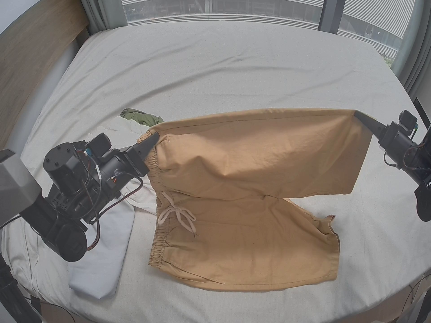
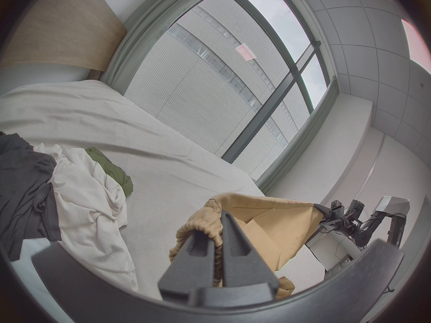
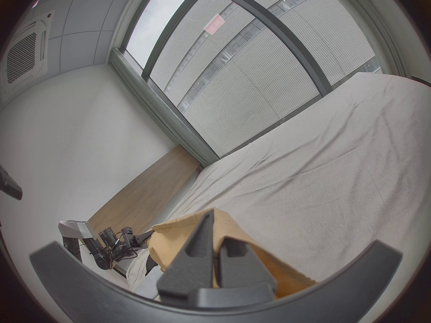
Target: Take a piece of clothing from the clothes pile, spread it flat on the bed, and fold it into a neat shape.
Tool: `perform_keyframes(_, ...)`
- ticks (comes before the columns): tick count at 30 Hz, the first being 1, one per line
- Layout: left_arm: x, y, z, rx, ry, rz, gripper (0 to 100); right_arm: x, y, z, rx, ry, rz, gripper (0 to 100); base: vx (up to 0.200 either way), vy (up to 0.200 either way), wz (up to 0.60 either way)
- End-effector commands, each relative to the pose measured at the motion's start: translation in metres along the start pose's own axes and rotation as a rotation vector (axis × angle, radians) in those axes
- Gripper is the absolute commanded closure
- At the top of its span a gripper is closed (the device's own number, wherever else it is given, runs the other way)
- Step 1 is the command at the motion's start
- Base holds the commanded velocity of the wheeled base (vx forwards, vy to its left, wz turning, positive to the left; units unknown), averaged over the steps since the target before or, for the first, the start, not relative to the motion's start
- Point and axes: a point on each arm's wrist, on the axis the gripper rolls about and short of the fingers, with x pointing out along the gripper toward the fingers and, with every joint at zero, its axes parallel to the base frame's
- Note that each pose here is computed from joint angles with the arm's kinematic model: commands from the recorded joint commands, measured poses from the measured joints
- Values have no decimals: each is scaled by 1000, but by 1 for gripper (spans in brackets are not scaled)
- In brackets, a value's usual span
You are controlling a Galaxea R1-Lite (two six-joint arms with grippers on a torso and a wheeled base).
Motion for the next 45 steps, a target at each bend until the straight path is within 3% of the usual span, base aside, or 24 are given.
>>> perform_keyframes(1,9,12,-13,-7,21,27,100,13,-18,-7,18,18,-13,100,0,0,0)
perform_keyframes(10,32,31,-13,3,-47,77,100,27,-40,-11,19,18,-27,100,0,0,0)
perform_keyframes(22,58,54,-29,6,-69,98,100,48,-71,-21,22,20,-34,100,0,0,0)
perform_keyframes(27,67,62,-36,6,-83,114,100,53,-77,-23,22,20,-32,100,0,0,0)
perform_keyframes(35,69,70,-27,-18,-118,125,100,56,-79,-20,13,11,-28,100,0,0,0)
perform_keyframes(36,69,70,-27,-22,-118,124,0,56,-79,-20,12,10,-27,100,0,0,0)
perform_keyframes(37,69,70,-27,-24,-118,124,0,56,-79,-19,10,8,-26,0,0,0,0)
perform_keyframes(45,72,71,-32,-47,-120,129,0,46,-77,-29,33,32,-52,0,0,0,0)
